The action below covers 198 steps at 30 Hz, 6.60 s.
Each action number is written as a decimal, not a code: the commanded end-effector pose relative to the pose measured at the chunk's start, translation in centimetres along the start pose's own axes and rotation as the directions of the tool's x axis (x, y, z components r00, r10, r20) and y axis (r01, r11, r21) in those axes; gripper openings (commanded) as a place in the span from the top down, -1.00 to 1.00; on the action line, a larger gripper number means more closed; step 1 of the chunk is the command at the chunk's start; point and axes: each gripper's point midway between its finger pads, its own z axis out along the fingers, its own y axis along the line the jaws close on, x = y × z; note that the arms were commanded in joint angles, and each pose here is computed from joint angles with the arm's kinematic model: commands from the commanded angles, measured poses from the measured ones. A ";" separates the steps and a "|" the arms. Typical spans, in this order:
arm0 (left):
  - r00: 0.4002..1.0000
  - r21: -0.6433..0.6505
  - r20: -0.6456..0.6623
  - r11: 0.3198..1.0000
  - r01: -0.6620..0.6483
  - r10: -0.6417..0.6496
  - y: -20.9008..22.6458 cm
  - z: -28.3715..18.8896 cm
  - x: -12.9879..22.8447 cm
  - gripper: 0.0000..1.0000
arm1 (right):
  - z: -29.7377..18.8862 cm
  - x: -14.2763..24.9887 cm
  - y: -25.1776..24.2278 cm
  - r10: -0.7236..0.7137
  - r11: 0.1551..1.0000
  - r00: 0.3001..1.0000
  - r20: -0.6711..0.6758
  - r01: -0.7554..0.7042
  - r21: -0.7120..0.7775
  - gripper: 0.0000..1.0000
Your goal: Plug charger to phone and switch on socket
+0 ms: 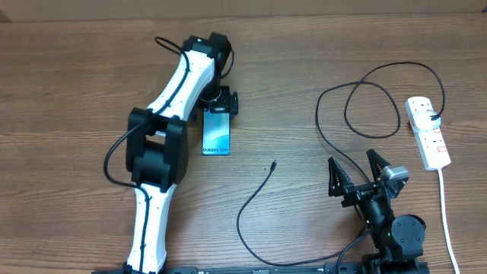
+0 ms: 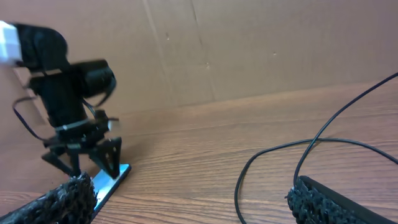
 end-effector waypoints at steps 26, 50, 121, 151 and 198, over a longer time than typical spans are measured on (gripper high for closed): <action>1.000 0.001 -0.011 1.000 0.002 -0.002 0.4 3.3 1.8 -0.99 | 0.0 0.2 0.0 -0.002 1.000 1.000 0.003 0.002 -0.001 -1.00; 0.990 0.017 -0.070 0.992 0.122 -0.120 0.3 6.5 3.7 -0.83 | 0.0 0.2 0.0 -0.002 1.000 1.000 0.003 0.002 -0.001 -1.00; 0.994 -0.001 -0.078 0.997 0.083 -0.083 -1.0 6.5 4.7 -0.99 | 2.1 -16.6 4.7 -0.011 1.000 0.976 -0.219 0.013 0.009 -1.00; 0.971 -0.135 -0.025 0.963 0.231 -0.237 5.1 6.4 3.1 -0.70 | 5.3 4.7 4.1 0.408 0.895 0.307 -0.860 -0.319 0.311 -1.00; 0.979 0.002 -0.112 0.985 0.173 -0.172 2.3 6.4 4.1 -0.92 | 6.9 19.9 9.6 0.591 0.790 0.250 -0.767 0.015 0.613 0.21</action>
